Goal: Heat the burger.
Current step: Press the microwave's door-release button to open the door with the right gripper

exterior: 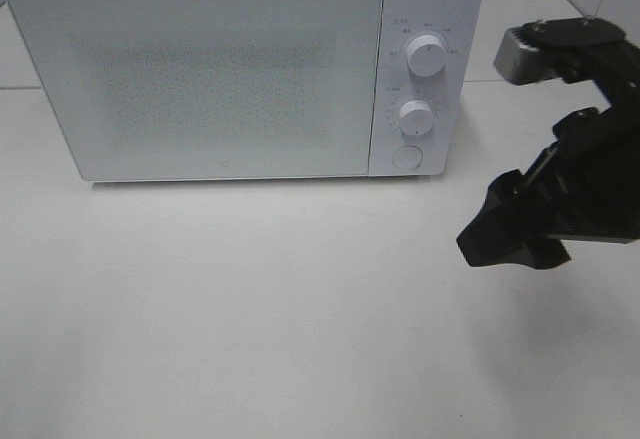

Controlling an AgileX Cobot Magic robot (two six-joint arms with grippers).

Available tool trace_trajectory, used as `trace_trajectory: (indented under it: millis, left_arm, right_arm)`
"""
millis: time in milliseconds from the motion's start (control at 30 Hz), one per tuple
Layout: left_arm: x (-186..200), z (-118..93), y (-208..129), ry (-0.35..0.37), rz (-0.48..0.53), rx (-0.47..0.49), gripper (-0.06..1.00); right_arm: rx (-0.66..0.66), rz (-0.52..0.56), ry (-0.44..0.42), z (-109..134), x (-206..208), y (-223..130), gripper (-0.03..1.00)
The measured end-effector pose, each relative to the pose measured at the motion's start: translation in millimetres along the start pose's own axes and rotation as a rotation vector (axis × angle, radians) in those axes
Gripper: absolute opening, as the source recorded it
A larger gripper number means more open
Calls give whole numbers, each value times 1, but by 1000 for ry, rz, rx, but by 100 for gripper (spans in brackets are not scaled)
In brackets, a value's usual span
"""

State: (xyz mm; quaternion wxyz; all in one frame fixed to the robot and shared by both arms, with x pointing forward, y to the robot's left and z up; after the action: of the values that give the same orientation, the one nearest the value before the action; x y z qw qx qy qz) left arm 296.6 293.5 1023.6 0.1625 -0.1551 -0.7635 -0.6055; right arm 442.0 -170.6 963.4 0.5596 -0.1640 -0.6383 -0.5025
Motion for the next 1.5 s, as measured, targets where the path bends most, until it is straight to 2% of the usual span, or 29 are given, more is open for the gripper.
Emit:
trace_trajectory:
  millis: [167,467,500,633,700,733,800,833,867,967,1167,1500]
  left_arm:
    - [0,0,0,0,0,0,99]
    - [0,0,0,0,0,0,99]
    - [0,0,0,0,0,0,99]
    - [0,0,0,0,0,0,99]
    - [0,0,0,0,0,0,99]
    - [0,0,0,0,0,0,99]
    - [0,0,0,0,0,0,99]
    - [0,0,0,0,0,0,99]
    - [0,0,0,0,0,0,99]
    - [0,0,0,0,0,0,99]
    - [0,0,0,0,0,0,99]
    - [0,0,0,0,0,0,99]
  right_arm:
    - [21,-38,1,7,28,-7,67]
    - [82,-104,-32,15,83,-39,67]
    - [96,-152,-58,14,96,-44,69]
    - [69,-220,-93,12,113,-53,74]
    - [24,-277,-163,3,129,-63,77]
    - [24,-277,-163,3,129,-63,77]
    - [-19,-321,-252,-5,143,-76,78]
    - [-19,-321,-252,-5,143,-76,78]
    - [-34,-354,-300,-7,152,-85,78]
    - [-53,-413,-349,-6,163,-95,78]
    - [-85,-507,-397,-1,166,-120,76]
    - [-88,-489,-401,-4,133,-145,76]
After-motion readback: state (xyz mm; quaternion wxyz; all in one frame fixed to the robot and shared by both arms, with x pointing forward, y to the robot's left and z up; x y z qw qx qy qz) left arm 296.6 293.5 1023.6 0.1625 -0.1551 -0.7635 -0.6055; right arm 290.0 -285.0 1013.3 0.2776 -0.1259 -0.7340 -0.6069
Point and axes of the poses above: a point on each arm's last joint axis where the gripper is mounted, x pointing back along that axis away from the gripper, z along the wrist's bending axis when the last joint is at zero, y = z × x, the point moved 7 cm from there along -x, pointing out along that axis toward the gripper, and after that the axes turned 9 degrees about x, right-handed, at the moved point
